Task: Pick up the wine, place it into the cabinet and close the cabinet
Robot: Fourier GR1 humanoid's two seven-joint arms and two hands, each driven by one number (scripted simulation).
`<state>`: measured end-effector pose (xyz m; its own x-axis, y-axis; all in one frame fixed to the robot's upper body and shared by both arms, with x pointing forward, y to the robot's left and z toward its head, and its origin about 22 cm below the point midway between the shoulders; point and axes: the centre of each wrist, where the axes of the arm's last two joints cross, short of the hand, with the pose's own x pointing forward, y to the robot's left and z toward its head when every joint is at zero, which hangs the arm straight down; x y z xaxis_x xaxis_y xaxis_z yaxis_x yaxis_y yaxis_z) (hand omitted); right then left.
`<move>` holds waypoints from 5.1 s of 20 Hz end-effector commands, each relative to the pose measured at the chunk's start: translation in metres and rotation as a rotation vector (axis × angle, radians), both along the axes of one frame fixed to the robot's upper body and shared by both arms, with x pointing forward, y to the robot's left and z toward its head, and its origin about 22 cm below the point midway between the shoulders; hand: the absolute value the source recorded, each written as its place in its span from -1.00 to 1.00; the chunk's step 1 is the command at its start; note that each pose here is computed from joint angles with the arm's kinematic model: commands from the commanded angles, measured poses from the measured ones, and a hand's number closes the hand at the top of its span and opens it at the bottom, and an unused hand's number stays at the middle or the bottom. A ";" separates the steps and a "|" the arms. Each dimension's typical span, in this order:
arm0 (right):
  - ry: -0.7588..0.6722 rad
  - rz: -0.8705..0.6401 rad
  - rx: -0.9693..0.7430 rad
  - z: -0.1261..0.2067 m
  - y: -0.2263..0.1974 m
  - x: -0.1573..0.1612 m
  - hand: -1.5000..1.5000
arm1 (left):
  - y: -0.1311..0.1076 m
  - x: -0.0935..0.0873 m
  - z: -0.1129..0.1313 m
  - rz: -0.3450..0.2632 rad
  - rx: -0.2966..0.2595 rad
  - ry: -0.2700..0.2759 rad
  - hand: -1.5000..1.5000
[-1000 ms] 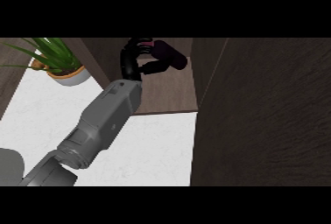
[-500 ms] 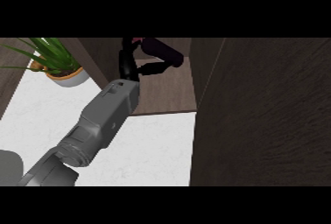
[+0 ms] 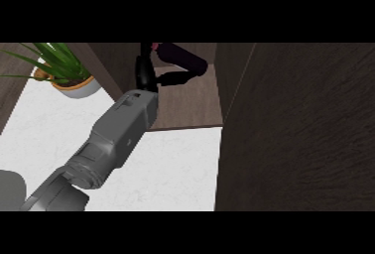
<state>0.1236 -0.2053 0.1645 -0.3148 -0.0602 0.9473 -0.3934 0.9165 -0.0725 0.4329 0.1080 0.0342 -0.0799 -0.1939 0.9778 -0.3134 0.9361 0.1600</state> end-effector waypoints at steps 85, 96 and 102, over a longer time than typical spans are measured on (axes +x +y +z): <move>0.088 0.483 -0.084 0.024 0.144 -0.003 1.00 | 0.186 -0.303 0.013 -0.327 -0.350 -0.291 -1.00; 0.111 0.421 -0.100 0.057 0.197 0.061 1.00 | 0.236 -0.284 0.044 -0.384 -0.326 -0.314 -1.00; 0.099 0.368 -0.141 0.087 0.236 0.113 1.00 | 0.251 -0.291 0.052 -0.409 -0.342 -0.307 -1.00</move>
<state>0.2120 0.0079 0.2322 -0.1970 -0.0216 0.9802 -0.7319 0.6685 -0.1324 0.1436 0.3451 0.0826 -0.3774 0.2220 0.8990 0.0771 0.9750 -0.2084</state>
